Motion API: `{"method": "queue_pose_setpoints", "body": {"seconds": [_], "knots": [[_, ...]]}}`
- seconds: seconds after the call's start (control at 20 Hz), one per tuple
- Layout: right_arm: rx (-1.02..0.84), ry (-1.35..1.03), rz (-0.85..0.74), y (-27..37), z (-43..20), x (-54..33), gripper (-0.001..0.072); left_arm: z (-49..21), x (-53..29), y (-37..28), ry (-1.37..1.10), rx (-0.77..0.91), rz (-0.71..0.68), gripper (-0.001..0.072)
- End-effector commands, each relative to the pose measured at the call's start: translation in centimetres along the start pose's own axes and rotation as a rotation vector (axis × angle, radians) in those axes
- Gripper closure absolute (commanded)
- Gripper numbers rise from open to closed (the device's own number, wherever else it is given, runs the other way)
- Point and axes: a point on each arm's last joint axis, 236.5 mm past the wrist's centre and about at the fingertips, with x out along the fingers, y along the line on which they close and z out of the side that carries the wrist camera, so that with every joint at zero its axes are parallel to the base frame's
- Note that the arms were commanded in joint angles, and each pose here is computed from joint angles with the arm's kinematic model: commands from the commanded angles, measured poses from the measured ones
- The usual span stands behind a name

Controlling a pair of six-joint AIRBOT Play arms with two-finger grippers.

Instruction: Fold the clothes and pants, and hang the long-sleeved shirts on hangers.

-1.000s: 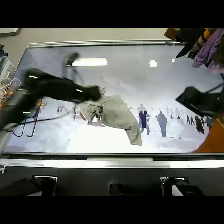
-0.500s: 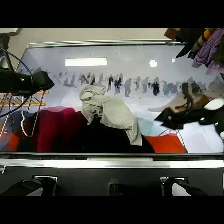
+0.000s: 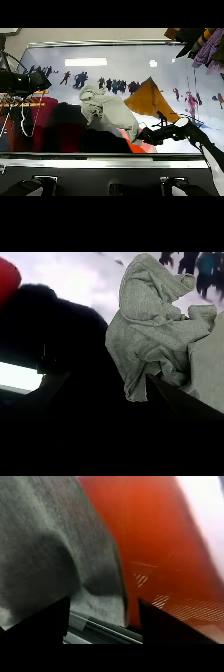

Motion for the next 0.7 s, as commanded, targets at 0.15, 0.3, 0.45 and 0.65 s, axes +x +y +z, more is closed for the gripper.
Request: {"method": "queue_pose_setpoints", "body": {"seconds": [0.15,0.3,0.45,0.65], "knots": [[0.015,-0.033,-0.037,-0.3,0.6,2.0,0.0574,-0.4,1.1,3.3,0.041,-0.059,0.067,0.0168],[-0.006,-0.020,-0.030,0.1,0.2,1.7,0.0675,-3.4,4.4,6.7,0.139,-0.112,0.132,0.0177],[-0.041,-0.028,-0.012,1.3,-0.3,0.6,0.0675,-6.7,9.2,6.6,0.209,-0.187,0.019,0.0184],[-0.073,-0.022,0.016,3.1,-1.8,-1.2,0.0675,-9.9,15.7,3.5,0.234,-0.366,-0.251,0.0184]]}}
